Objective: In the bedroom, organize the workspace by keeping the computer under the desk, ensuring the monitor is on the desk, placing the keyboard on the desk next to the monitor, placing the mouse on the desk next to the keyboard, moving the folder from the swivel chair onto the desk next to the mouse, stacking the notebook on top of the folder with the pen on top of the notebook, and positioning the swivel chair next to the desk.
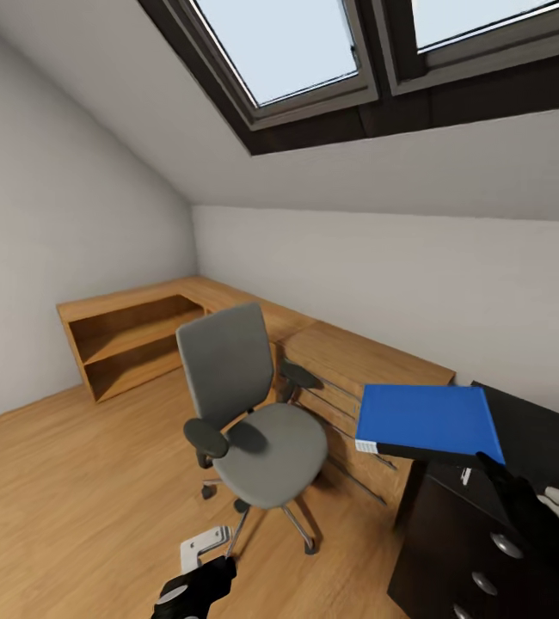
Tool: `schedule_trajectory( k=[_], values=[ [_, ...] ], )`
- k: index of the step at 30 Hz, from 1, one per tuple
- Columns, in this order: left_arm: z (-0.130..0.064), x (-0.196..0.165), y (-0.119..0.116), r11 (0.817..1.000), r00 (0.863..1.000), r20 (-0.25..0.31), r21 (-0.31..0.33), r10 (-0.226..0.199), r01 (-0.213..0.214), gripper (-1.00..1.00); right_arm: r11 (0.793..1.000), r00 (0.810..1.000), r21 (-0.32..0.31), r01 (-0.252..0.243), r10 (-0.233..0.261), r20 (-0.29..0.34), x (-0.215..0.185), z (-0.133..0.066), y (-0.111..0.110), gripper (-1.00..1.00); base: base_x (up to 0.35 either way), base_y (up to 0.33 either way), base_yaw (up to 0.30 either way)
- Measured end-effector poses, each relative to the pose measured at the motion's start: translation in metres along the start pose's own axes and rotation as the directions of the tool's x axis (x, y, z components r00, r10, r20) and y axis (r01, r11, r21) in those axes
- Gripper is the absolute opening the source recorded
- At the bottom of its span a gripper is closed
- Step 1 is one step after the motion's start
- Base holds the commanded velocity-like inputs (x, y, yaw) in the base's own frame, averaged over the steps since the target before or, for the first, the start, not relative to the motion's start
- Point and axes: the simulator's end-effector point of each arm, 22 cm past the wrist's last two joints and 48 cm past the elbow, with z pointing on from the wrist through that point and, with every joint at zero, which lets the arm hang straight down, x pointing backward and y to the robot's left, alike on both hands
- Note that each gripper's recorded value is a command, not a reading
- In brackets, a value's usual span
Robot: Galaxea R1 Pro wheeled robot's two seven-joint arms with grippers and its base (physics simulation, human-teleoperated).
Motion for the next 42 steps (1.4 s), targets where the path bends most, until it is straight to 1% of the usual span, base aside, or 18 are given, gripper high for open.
schedule_trajectory(
  k=[14,42],
  values=[
    [-0.0001,0.0001,-0.0002,1.0,1.0,0.0,0.001,0.0,0.0,1.0,1.0,1.0,0.02,-0.006,0.006,-0.003,0.0018,0.0003,-0.0069,-1.0,0.0,0.0,-0.267],
    [-0.0002,0.0009,-0.0007,1.0,1.0,-0.002,0.002,0.001,-0.001,1.0,1.0,1.0,0.024,-0.006,0.006,-0.002,0.002,0.0003,-0.0079,-1.0,0.0,0.0,-0.267]
  ],
)
